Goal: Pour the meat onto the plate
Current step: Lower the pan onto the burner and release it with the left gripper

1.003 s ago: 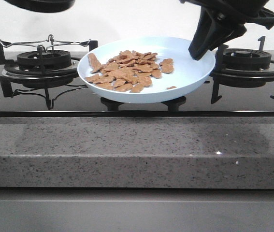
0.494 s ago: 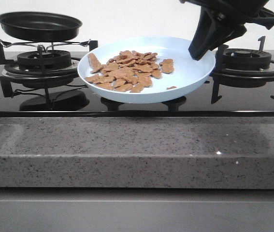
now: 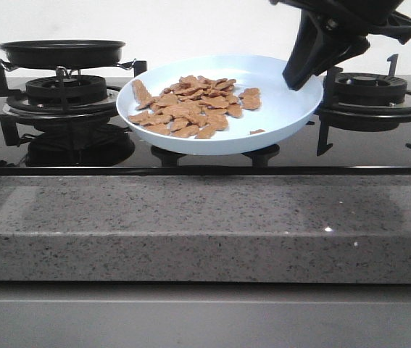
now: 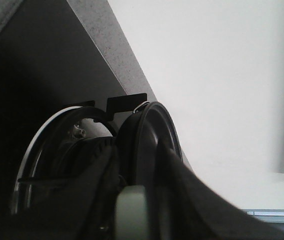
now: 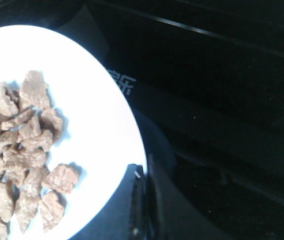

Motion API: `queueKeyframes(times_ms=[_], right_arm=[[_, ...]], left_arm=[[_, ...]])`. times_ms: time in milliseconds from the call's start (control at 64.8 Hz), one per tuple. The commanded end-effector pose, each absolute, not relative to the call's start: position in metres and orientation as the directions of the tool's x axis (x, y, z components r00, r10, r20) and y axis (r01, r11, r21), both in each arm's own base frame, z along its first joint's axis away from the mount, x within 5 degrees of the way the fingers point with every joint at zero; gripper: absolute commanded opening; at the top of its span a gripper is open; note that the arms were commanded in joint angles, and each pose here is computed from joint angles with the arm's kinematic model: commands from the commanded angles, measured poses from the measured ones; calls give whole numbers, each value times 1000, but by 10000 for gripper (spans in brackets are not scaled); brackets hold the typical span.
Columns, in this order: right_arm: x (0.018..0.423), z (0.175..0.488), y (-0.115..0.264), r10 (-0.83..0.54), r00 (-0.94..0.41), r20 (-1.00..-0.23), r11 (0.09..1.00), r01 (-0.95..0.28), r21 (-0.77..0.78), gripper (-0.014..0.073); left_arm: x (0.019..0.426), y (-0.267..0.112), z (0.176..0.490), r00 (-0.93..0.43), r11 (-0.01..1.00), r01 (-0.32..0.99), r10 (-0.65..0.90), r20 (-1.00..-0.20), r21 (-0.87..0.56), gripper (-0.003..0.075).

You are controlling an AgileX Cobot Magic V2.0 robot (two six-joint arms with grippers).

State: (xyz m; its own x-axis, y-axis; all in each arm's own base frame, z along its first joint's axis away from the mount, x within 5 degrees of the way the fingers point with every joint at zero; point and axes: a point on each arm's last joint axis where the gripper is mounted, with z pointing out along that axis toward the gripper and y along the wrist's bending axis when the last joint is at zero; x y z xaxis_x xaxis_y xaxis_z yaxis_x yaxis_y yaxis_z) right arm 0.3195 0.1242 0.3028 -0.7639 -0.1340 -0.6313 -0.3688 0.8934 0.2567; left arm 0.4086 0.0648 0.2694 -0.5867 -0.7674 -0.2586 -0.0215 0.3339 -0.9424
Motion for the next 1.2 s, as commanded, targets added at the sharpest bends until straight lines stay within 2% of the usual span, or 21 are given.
queueKeyframes(times_ms=[0,93,231,355,555,710,802,849,957,1080,1188], right_arm=[[317,328,122,-81,-702,-708,888,-373,268,-120],[317,328,122,-81,-702,-708,888,-373,268,-120],[317,328,122,-81,-702,-708,888,-373,268,-120],[317,328,122,-81,-702,-708,888,-373,268,-120],[317,328,122,-81,-702,-708,888,-373,268,-120],[317,328,122,-81,-702,-708,888,-373,268,-120],[317,328,122,-81,-702,-708,888,-373,268,-120],[317,328,122,-81,-702,-708,888,-373,268,-120],[317,328,122,-81,-702,-708,888,-373,268,-120],[317,328,122,-81,-702,-708,888,-373,268,-120],[317,328,122,-81,-702,-708,888,-373,268,-120]], left_arm=[[403,62,302,-577,309,76,-762,-295,-948,360],[403,62,301,-582,329,79,-751,-311,-941,444],[401,65,302,-581,353,81,-743,-332,-932,508],[396,76,307,-591,406,96,-712,-380,-909,520],[377,92,334,-584,407,176,-690,-428,-896,519],[356,102,356,-544,502,165,-672,-503,-849,517],[341,102,371,-525,614,135,-621,-582,-777,514],[331,100,377,-525,702,112,-560,-641,-704,515],[309,85,398,-520,823,92,-440,-732,-560,515],[283,59,423,-495,916,90,-300,-816,-391,514],[259,32,435,-466,956,103,-198,-863,-275,514]])
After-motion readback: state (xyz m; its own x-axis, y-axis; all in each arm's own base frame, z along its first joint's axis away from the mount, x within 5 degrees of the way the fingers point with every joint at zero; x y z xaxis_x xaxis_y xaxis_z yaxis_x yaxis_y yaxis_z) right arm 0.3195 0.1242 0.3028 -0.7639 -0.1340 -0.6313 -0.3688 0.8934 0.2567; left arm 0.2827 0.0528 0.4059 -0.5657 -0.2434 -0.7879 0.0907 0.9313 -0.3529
